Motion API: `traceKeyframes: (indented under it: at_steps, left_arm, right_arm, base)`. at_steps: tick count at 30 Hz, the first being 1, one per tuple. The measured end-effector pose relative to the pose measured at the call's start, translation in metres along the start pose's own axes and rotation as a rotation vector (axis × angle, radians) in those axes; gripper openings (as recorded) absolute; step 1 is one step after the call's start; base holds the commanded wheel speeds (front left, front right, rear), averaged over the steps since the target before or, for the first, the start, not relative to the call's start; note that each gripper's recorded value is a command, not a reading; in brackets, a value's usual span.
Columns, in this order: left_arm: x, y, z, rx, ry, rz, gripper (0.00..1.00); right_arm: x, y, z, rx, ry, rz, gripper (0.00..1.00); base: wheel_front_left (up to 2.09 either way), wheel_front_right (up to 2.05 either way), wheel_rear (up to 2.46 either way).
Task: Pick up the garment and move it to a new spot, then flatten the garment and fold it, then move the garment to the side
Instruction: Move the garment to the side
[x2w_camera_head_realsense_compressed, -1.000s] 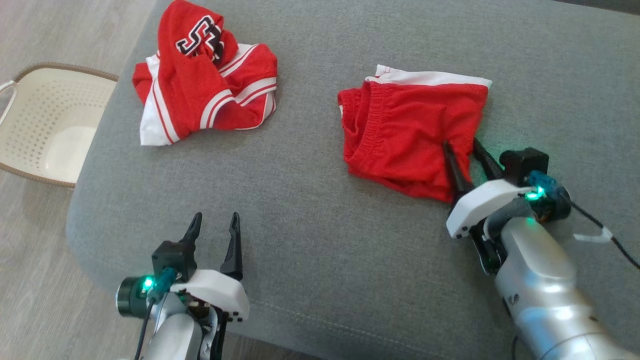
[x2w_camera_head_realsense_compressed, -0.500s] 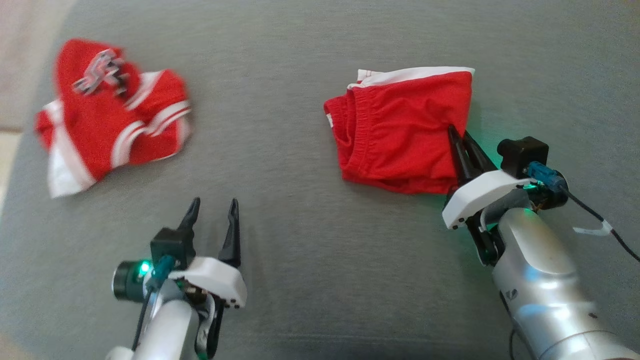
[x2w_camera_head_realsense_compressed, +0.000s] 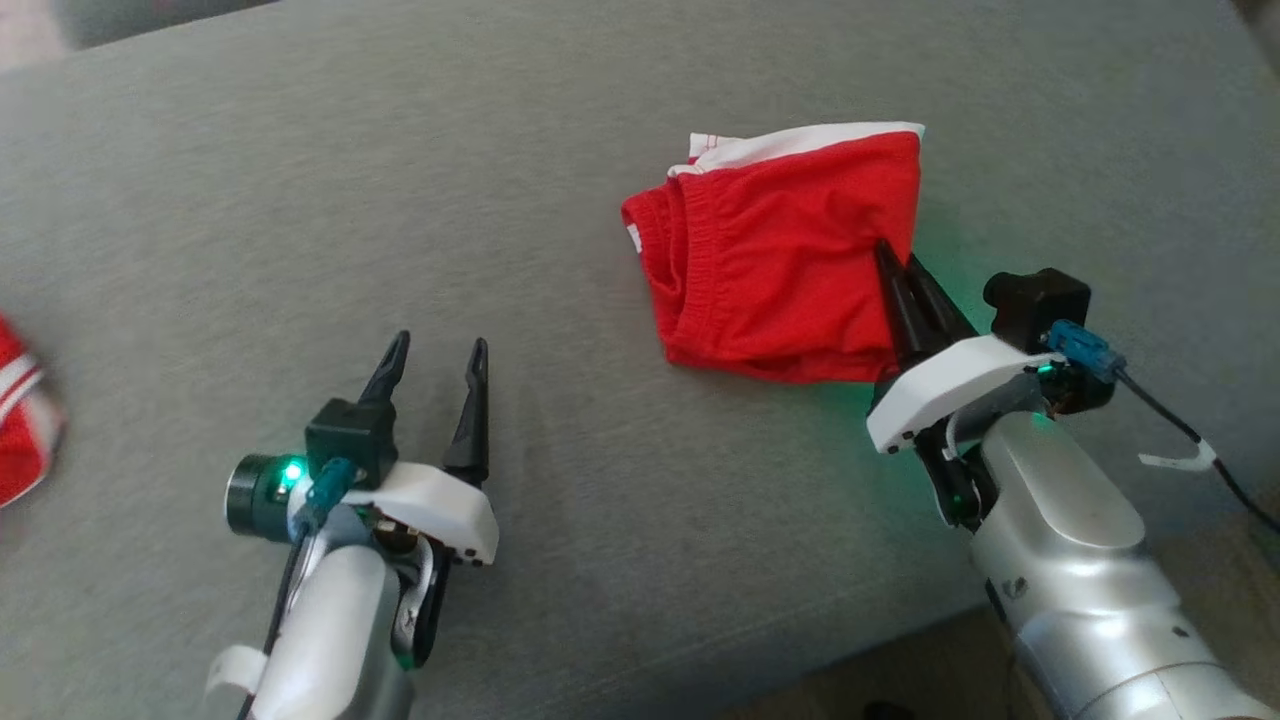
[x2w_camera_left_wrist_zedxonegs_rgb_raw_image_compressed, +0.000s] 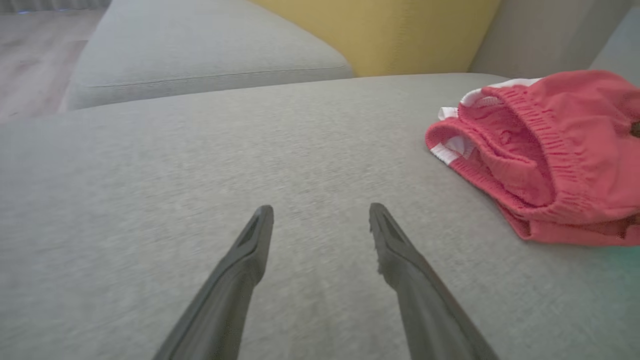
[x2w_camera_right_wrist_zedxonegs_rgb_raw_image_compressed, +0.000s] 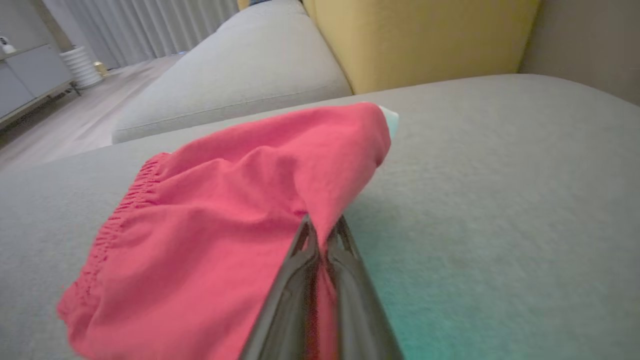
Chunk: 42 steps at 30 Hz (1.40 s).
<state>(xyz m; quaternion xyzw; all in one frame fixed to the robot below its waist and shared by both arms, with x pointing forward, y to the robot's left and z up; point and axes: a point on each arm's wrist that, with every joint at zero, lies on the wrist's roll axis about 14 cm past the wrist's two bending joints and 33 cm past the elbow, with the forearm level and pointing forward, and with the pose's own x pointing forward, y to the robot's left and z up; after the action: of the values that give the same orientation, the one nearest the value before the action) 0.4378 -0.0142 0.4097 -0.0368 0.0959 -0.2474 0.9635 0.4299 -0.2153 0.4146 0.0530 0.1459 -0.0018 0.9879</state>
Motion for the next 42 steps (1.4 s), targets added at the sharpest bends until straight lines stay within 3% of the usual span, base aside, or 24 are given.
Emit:
traceKeyframes:
  at_steps: [4, 9, 11, 19, 28, 37, 38, 39, 40, 41, 42]
  left_arm:
    - [0.012, -0.027, -0.009, 0.003, 0.018, -0.088, 1.0]
    - [0.019, -0.036, -0.024, -0.015, 0.047, -0.126, 1.0]
    - [0.02, -0.033, -0.023, -0.019, 0.044, -0.124, 1.0]
    - [0.009, 0.002, -0.026, -0.021, 0.049, -0.027, 1.0]
    - [0.0, 0.025, -0.029, -0.024, 0.056, 0.038, 1.0]
    - [0.0, 0.029, -0.032, -0.032, 0.061, 0.05, 1.0]
    - [0.001, 0.029, -0.033, -0.032, 0.062, 0.051, 1.0]
    - [0.0, 0.03, -0.033, -0.033, 0.062, 0.052, 1.0]
    - [0.0, 0.03, -0.033, -0.033, 0.062, 0.053, 1.0]
    - [0.0, 0.03, -0.033, -0.034, 0.061, 0.054, 1.0]
    - [0.0, 0.031, -0.033, -0.034, 0.062, 0.056, 1.0]
  right_arm:
    - [-0.012, -0.023, -0.001, 0.017, -0.002, -0.064, 0.0]
    - [-0.012, -0.043, -0.011, -0.013, 0.034, -0.119, 0.0]
    - [-0.006, -0.05, -0.009, -0.032, 0.039, -0.138, 0.0]
    - [0.036, -0.106, 0.06, -0.208, -0.051, -0.233, 0.0]
    - [0.03, -0.173, 0.076, -0.263, -0.004, -0.392, 0.0]
    - [0.026, -0.197, 0.089, -0.298, -0.007, -0.458, 0.0]
    - [0.025, -0.199, 0.088, -0.292, -0.007, -0.467, 0.29]
    - [0.025, -0.199, 0.088, -0.292, -0.006, -0.47, 0.27]
    - [0.025, -0.2, 0.088, -0.288, -0.007, -0.475, 0.48]
    - [0.025, -0.2, 0.088, -0.281, -0.01, -0.476, 0.97]
    - [0.026, -0.198, 0.087, -0.28, -0.01, -0.472, 1.0]
  base:
    - [0.0, 0.0, 0.0]
    - [0.0, 0.0, 0.0]
    - [0.0, 0.0, 0.0]
    - [0.0, 0.0, 0.0]
    - [0.0, 0.0, 0.0]
    - [0.0, 0.0, 0.0]
    - [0.0, 0.0, 0.0]
    - [0.0, 0.0, 0.0]
    - [0.0, 0.0, 0.0]
    - [0.0, 0.0, 0.0]
    - [0.0, 0.0, 0.0]
